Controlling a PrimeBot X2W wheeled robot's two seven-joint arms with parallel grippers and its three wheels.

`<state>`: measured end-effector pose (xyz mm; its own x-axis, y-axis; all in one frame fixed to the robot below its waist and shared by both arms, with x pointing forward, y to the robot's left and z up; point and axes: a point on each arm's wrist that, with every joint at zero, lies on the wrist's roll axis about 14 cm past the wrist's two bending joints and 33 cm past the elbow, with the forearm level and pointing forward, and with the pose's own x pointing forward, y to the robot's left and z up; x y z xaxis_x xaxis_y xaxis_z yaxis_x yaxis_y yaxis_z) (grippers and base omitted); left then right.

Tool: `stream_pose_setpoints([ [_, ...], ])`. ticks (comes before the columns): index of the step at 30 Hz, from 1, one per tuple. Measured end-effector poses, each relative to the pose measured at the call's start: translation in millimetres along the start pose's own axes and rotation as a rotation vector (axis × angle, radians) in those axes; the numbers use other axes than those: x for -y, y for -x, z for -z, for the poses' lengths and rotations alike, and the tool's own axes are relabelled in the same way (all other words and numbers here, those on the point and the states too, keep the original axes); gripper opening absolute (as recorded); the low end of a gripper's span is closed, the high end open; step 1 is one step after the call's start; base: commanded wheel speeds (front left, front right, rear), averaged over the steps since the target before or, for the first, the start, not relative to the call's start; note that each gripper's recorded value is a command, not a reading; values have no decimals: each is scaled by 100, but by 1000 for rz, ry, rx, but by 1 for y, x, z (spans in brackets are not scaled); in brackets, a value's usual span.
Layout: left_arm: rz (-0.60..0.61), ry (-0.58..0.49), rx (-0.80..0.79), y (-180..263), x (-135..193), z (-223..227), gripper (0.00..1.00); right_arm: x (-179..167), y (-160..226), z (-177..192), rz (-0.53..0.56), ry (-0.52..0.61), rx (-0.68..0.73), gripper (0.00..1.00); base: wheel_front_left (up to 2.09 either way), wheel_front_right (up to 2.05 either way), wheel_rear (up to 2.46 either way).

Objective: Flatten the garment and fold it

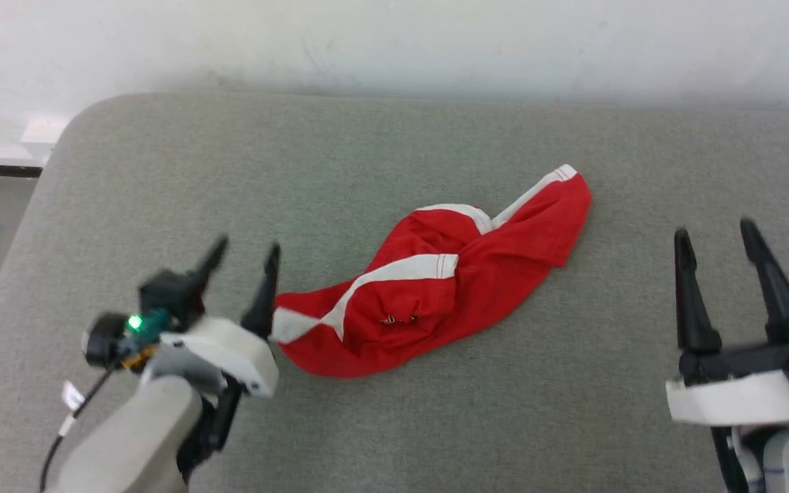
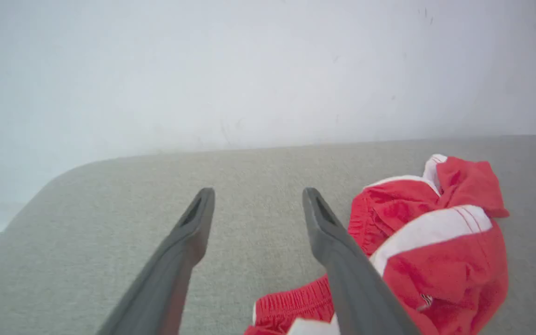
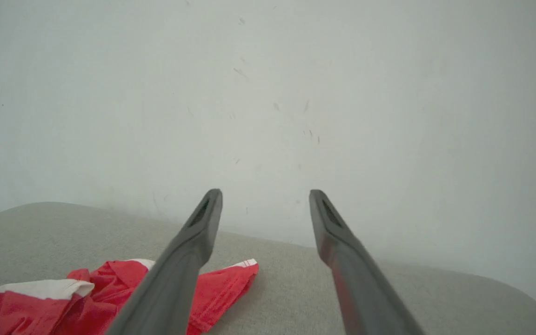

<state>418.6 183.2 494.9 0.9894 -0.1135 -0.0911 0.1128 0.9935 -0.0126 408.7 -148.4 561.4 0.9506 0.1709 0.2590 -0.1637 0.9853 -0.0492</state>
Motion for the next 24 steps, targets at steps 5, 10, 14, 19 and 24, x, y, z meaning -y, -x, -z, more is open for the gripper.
stream_pose_setpoints([
  [5,-141,-37,207,17,-20,-50,100,-18,-31,-37,-119,67,128,100,0,0,0],
  [10,-255,-52,301,38,-33,-67,100,-50,-53,-43,-304,86,152,100,0,0,0],
  [14,-314,-50,311,50,-41,-63,100,-82,-62,-24,-490,80,74,100,0,0,0],
  [19,-365,-34,284,57,-46,-49,100,-125,-69,13,-701,68,-208,100,0,0,0],
  [24,-393,-30,260,56,-51,-40,100,-155,-56,60,-875,127,-582,100,0,0,0],
])
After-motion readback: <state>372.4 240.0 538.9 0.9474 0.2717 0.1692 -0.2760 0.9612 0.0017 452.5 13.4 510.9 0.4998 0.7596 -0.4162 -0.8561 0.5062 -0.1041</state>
